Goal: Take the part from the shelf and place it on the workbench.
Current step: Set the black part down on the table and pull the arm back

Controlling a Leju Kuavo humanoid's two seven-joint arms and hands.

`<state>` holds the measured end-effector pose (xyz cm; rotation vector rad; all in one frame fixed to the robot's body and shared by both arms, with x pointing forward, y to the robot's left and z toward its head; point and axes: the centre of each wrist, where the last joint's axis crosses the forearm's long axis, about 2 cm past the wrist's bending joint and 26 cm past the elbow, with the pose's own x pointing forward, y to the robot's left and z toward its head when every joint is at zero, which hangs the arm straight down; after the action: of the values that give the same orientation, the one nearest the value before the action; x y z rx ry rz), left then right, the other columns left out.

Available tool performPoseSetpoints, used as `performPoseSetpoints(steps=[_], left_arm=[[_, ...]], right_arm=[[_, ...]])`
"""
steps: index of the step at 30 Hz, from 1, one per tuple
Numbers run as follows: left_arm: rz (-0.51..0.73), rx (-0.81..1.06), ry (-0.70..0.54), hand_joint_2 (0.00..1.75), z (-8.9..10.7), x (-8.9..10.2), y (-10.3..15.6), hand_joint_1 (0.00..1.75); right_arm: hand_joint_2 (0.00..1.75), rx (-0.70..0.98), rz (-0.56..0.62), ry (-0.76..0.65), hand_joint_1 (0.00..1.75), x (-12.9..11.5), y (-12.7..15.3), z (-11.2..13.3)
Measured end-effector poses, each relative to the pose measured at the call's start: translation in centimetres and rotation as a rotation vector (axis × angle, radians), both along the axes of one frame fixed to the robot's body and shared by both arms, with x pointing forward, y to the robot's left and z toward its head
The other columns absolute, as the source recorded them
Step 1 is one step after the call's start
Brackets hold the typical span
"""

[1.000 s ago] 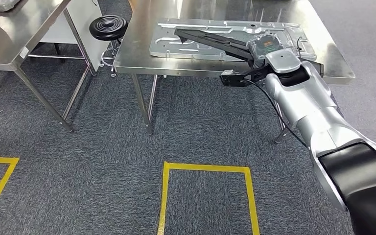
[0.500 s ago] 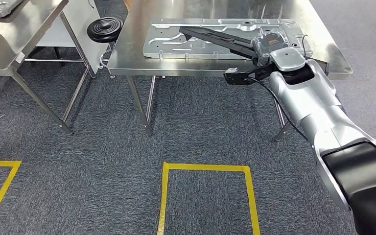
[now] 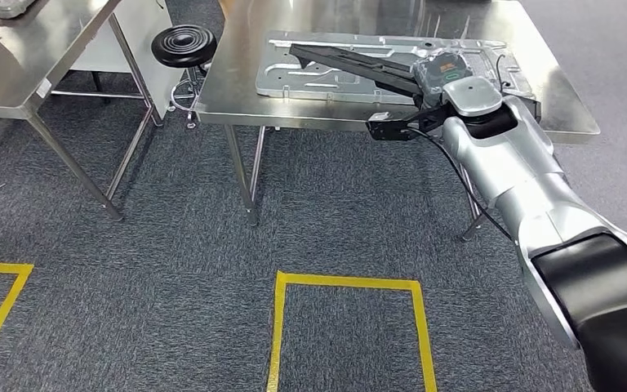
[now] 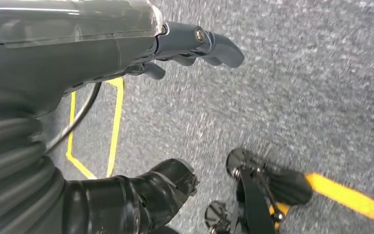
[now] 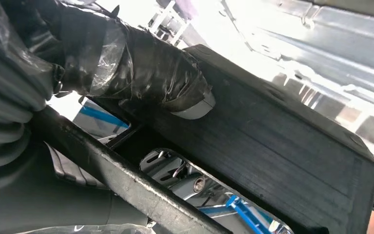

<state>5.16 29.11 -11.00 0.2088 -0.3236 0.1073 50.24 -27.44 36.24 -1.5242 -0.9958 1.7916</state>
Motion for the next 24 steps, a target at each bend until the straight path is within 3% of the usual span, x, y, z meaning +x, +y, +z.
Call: performPoseSetpoints(steps=[24], left_arm=[[0.008, -0.009, 0.009, 1.75, 0.0, 0.0, -0.1, 0.0]], right_arm=[[1.75, 0.001, 0.023, -0.009, 1.75, 0.1, 0.9, 1.2]])
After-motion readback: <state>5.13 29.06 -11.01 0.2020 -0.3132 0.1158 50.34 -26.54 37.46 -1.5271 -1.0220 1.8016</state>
